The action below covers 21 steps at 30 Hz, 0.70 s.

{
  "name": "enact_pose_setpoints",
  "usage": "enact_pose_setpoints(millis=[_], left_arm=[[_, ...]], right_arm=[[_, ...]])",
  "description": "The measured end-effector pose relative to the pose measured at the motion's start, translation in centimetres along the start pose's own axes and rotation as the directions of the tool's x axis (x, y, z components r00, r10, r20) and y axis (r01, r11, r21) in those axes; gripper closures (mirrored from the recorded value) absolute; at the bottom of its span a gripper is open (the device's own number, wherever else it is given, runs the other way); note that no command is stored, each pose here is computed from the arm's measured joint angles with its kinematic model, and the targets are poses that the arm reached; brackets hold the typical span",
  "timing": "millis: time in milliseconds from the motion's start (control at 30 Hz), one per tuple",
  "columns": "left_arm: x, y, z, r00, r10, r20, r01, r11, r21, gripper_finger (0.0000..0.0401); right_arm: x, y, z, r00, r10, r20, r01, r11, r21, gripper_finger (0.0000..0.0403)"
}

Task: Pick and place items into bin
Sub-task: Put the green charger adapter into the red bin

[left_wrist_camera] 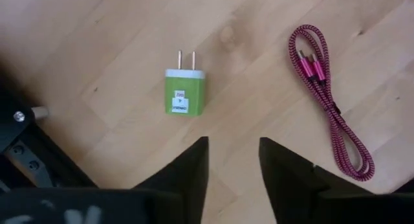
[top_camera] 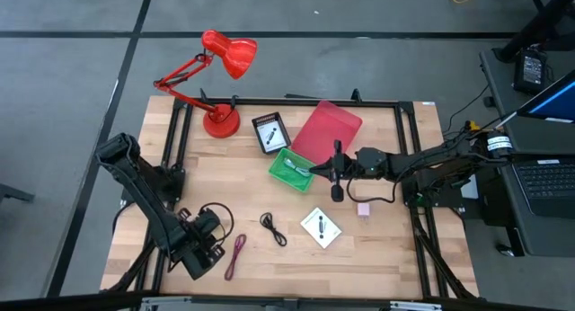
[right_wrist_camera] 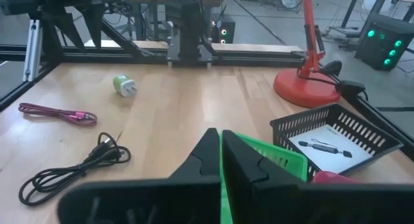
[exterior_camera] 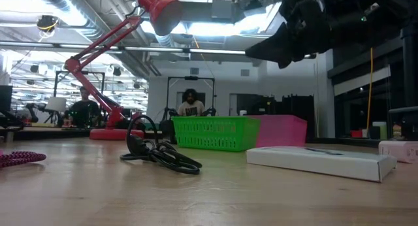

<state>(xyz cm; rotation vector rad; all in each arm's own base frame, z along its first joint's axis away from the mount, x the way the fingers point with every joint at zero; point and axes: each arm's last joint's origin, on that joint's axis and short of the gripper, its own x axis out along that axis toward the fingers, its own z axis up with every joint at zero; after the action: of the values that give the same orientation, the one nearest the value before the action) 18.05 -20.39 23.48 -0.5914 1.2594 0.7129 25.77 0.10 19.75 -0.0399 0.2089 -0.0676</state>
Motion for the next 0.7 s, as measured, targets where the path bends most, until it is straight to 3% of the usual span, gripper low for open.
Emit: enact_pose_setpoints(millis=[233,533,700], left_arm=[[0.0,0.1,0.0,1.0,0.009,-0.001,-0.009,1.0,0.019,0.0225],[0.1,0.5,0.1,0.999,0.048,0.009,-0.049,0.994,0.097,0.0221],[2.0,1.3,-0.3,0.995,0.095,-0.024,-0.093,0.992,0.09,0.0221]], right_arm=[[0.0,0.1,-0.1,1.0,0.005,-0.01,-0.005,1.0,-0.001,0.0402],[0.0,0.5,-0.1,1.0,0.017,-0.007,-0.017,1.0,-0.005,0.0402],[0.0,0.5,0.0,1.0,0.017,-0.005,-0.017,1.0,-0.005,0.0402]])
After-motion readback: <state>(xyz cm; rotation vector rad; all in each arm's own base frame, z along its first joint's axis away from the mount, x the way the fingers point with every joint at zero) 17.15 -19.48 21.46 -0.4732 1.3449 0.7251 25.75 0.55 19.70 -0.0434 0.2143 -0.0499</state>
